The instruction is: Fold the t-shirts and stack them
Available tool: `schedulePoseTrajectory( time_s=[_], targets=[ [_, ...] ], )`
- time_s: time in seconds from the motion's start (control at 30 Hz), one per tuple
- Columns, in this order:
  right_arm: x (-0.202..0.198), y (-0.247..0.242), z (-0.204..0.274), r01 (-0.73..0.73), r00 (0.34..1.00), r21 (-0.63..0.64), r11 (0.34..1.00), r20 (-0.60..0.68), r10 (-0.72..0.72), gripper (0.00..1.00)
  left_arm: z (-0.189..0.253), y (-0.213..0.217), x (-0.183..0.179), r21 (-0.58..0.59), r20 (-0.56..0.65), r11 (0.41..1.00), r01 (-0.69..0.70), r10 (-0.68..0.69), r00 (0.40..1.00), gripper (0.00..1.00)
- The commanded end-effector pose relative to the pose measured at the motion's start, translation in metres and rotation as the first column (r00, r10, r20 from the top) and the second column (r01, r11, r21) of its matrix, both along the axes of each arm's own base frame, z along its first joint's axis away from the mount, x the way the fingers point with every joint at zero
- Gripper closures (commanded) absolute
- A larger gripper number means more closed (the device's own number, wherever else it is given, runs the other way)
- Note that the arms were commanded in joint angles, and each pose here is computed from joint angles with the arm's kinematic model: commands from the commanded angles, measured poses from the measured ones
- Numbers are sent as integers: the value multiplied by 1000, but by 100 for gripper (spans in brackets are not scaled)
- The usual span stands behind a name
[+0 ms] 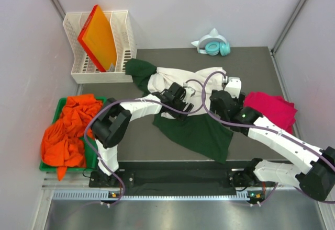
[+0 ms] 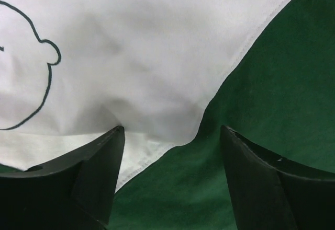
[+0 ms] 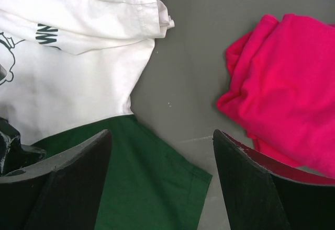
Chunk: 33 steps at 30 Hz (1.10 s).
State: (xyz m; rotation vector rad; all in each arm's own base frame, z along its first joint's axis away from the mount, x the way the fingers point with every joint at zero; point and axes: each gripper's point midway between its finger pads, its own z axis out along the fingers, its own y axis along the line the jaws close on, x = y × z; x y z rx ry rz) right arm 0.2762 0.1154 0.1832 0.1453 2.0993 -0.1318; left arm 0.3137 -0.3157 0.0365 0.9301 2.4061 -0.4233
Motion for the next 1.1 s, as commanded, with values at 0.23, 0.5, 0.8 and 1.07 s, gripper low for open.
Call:
schedulePoseTrajectory(
  time_s=[0.23, 0.5, 0.8, 1.07],
  targets=[
    [6, 7, 1, 7, 1000, 13, 1000, 30, -7, 25, -14, 15, -14, 60, -22, 998, 25, -23, 999, 63],
    [10, 13, 2, -3, 999, 25, 1000, 35, 2, 27, -9, 28, -19, 97, -7, 995, 36, -35, 999, 100],
    [10, 8, 13, -2, 998, 27, 1000, 67, 0, 28, 153, 89, 28, -61, 264, 988, -139, 151, 953, 100],
    [14, 17, 5, -26, 997, 49, 998, 76, 22, 29, 270, 209, 42, -90, 463, 945, -313, 318, 827, 100]
  ],
)
